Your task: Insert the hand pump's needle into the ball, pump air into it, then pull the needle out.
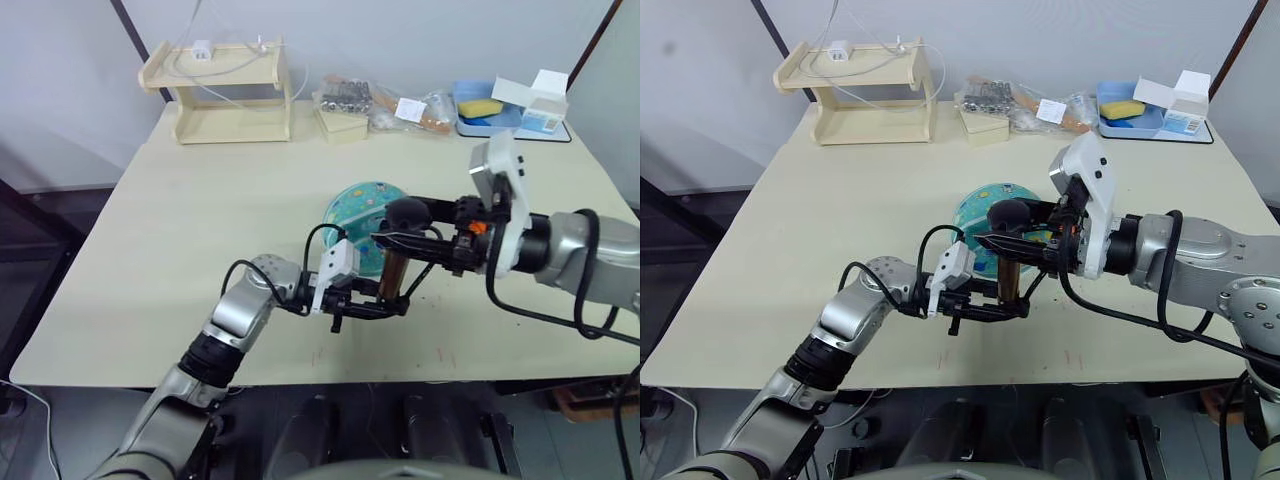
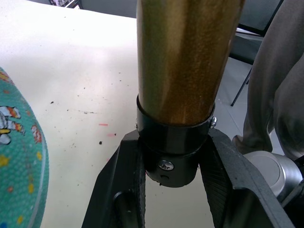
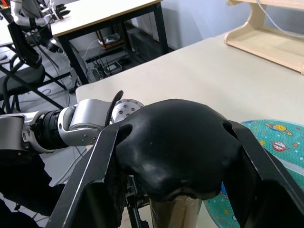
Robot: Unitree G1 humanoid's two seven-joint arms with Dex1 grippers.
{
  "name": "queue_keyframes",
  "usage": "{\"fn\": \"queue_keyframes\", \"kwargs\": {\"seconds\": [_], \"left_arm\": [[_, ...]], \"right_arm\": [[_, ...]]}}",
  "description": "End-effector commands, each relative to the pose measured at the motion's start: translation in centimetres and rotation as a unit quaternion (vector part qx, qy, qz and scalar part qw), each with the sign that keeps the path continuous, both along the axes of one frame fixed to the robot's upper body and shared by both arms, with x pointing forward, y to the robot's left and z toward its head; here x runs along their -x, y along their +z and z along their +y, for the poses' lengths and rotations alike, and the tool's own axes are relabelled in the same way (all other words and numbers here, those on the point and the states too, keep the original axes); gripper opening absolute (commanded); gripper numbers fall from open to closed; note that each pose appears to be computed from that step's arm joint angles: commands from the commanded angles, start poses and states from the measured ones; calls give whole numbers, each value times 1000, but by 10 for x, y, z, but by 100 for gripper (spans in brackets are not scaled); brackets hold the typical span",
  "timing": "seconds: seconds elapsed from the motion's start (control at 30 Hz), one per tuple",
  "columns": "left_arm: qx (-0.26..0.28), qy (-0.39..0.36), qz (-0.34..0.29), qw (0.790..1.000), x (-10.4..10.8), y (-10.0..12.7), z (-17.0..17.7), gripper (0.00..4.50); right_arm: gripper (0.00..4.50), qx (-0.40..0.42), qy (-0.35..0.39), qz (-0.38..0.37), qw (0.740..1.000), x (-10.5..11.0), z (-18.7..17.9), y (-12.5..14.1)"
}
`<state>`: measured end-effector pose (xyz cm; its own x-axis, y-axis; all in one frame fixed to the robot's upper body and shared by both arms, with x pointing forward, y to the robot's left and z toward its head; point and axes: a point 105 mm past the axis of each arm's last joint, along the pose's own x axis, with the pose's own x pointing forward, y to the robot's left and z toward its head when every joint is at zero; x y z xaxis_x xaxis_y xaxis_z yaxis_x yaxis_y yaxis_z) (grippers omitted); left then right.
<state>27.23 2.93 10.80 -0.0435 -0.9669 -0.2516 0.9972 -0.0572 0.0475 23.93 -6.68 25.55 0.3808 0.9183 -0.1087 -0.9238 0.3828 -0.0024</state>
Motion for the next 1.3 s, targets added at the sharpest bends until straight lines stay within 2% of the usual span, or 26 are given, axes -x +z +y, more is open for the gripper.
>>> {"fn": "queue_keyframes", "kwargs": {"seconds": [0.03, 0.37, 0.57, 0.83, 1.3], "left_arm": [[-5, 19, -24, 1000, -4, -7, -14, 107], [-14, 108, -73, 991, -17, -47, -43, 107], [3, 110, -76, 991, -12, -57, -59, 107], [19, 92, -87, 992, -10, -58, -85, 107], [31, 59, -114, 991, -11, -54, -128, 107]], "right_arm": [[212, -6, -27, -38, 999, -2, -11, 14], [212, 40, -153, -15, 987, -23, -43, -36], [212, 35, -197, -20, 980, -23, -50, -45], [212, 40, -231, -24, 972, -18, -58, -47], [212, 52, -328, -20, 943, -9, -100, -55]]}}
